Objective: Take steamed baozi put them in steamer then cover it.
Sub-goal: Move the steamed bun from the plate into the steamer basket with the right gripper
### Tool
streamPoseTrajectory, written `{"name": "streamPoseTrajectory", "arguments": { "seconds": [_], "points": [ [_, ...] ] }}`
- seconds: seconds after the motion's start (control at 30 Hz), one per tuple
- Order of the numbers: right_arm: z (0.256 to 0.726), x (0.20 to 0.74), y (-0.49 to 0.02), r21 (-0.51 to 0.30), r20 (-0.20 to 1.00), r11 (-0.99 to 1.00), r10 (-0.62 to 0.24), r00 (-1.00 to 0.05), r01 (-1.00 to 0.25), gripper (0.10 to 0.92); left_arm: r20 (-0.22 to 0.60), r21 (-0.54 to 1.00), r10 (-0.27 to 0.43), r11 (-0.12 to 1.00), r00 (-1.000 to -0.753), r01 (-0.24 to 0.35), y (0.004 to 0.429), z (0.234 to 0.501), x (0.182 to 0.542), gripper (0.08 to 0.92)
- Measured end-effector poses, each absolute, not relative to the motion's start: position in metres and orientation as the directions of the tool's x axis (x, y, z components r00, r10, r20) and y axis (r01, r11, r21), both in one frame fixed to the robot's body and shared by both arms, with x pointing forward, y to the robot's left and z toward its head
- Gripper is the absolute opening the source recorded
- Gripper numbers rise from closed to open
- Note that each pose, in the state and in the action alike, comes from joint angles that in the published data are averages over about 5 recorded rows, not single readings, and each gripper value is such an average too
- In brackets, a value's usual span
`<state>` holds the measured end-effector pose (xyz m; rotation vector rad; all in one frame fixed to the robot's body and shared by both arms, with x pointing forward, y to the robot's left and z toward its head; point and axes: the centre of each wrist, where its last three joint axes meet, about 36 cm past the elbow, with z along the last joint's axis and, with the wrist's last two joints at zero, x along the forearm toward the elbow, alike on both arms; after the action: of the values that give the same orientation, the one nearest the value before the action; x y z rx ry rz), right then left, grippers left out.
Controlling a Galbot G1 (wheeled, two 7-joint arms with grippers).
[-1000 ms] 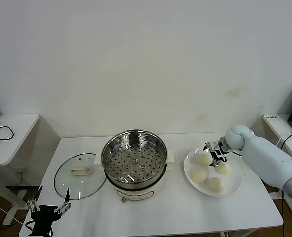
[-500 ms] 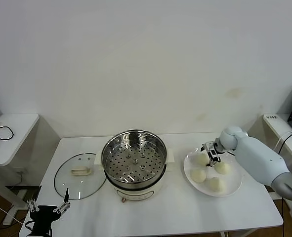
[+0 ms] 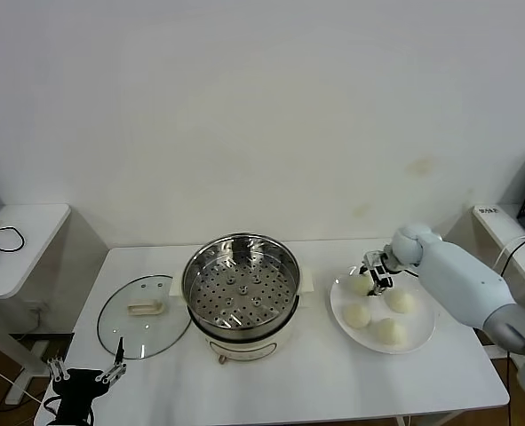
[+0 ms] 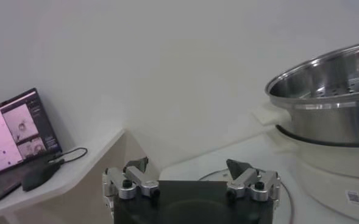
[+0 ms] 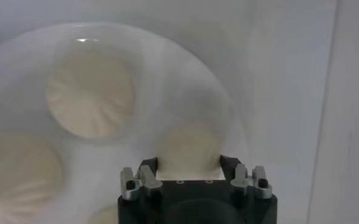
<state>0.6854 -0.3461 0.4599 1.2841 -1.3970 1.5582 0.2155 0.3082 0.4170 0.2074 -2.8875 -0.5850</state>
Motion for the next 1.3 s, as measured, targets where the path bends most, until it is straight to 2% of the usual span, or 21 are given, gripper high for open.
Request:
{"name": "streamPoseTrajectory", "arguments": {
  "seconds": [0.2, 0.43, 0.63, 0.83, 1.03, 1.3],
  "points": [
    [0.499, 0.686, -0.355, -0.336, 0.939, -0.191, -0.143, -0.313, -0.922, 0.644, 0.153, 0.395, -0.168, 0.914, -0.974, -0.096, 0.308, 0.417, 0.217, 0.823],
    [0.564, 0.684, -0.354, -0.402, 0.909, -0.191, -0.196, -0.367, -0.895, 0.645, 0.151, 0.395, -0.157, 0.915, -0.976, -0.086, 0.308, 0.416, 0.219, 0.823],
    [0.631, 0.685, -0.325, -0.471, 0.872, -0.225, -0.268, -0.410, -0.853, 0.645, 0.147, 0.390, -0.146, 0.917, -0.978, -0.078, 0.306, 0.415, 0.222, 0.823],
    [0.684, 0.683, -0.274, -0.521, 0.839, -0.292, -0.346, -0.420, -0.802, 0.645, 0.140, 0.384, -0.149, 0.920, -0.979, -0.085, 0.308, 0.414, 0.225, 0.823],
    [0.702, 0.678, -0.209, -0.531, 0.833, -0.394, -0.407, -0.376, -0.750, 0.645, 0.141, 0.388, -0.155, 0.917, -0.978, -0.089, 0.314, 0.413, 0.227, 0.823],
    [0.684, 0.669, -0.129, -0.508, 0.852, -0.549, -0.433, -0.294, -0.664, 0.645, 0.138, 0.401, -0.162, 0.911, -0.977, -0.094, 0.321, 0.414, 0.228, 0.823]
  ]
}}
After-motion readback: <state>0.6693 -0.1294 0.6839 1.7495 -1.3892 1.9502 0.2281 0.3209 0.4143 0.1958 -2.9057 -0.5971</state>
